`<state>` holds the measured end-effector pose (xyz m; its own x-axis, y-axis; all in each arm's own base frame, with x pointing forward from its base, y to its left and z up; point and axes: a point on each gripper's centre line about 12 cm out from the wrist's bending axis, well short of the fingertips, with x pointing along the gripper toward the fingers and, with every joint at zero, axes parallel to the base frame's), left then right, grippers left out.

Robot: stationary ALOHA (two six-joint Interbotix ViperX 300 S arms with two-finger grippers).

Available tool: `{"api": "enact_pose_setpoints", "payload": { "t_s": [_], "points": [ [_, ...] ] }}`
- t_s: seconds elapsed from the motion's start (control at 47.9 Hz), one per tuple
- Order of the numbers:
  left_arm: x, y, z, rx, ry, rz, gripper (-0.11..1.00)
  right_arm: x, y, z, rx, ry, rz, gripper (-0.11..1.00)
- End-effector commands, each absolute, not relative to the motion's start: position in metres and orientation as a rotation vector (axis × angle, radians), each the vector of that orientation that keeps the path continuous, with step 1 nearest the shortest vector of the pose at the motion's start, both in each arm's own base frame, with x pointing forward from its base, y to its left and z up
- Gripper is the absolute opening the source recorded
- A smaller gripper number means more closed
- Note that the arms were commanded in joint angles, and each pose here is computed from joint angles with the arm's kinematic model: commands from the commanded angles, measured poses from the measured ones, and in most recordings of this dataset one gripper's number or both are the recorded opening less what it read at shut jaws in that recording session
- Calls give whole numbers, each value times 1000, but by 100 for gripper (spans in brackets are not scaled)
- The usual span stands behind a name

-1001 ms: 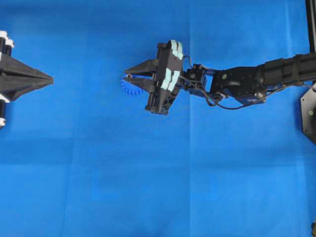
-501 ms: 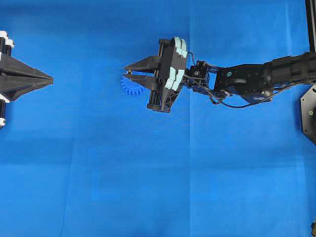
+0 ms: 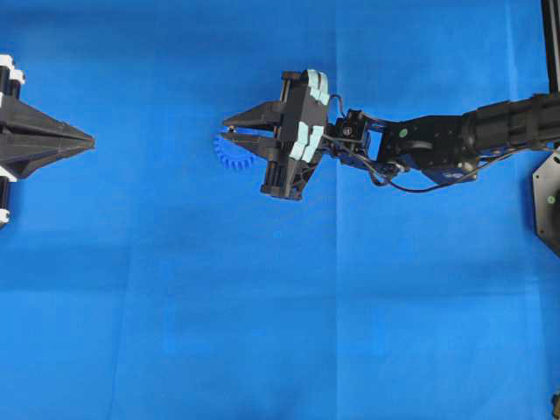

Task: Insert the shaft placed at a random location into the center hole of the small gear at another random location.
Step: 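Lower the shaft into the gear's center hole with the right gripper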

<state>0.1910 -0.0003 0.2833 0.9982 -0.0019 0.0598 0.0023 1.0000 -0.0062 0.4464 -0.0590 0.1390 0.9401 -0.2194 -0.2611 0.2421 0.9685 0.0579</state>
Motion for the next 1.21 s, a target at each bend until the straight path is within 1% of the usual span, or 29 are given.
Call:
{"api": "enact_pose_setpoints", "payload": {
  "t_s": [0.0,0.23,0.605,1.189],
  "points": [
    [192,-1,287,-5,-72,-4,0,452,-59,149,92,216,-237,3],
    [192,-1,287,-6,-72,-4,0,452,-60,144,90,218,-240,3],
    [192,-1,287,-5,-72,-4,0,455,-61,123,105,263,-251,3],
    [192,-1,287,-5,-72,-4,0,453,-62,116,135,306,-267,3]
  ]
}}
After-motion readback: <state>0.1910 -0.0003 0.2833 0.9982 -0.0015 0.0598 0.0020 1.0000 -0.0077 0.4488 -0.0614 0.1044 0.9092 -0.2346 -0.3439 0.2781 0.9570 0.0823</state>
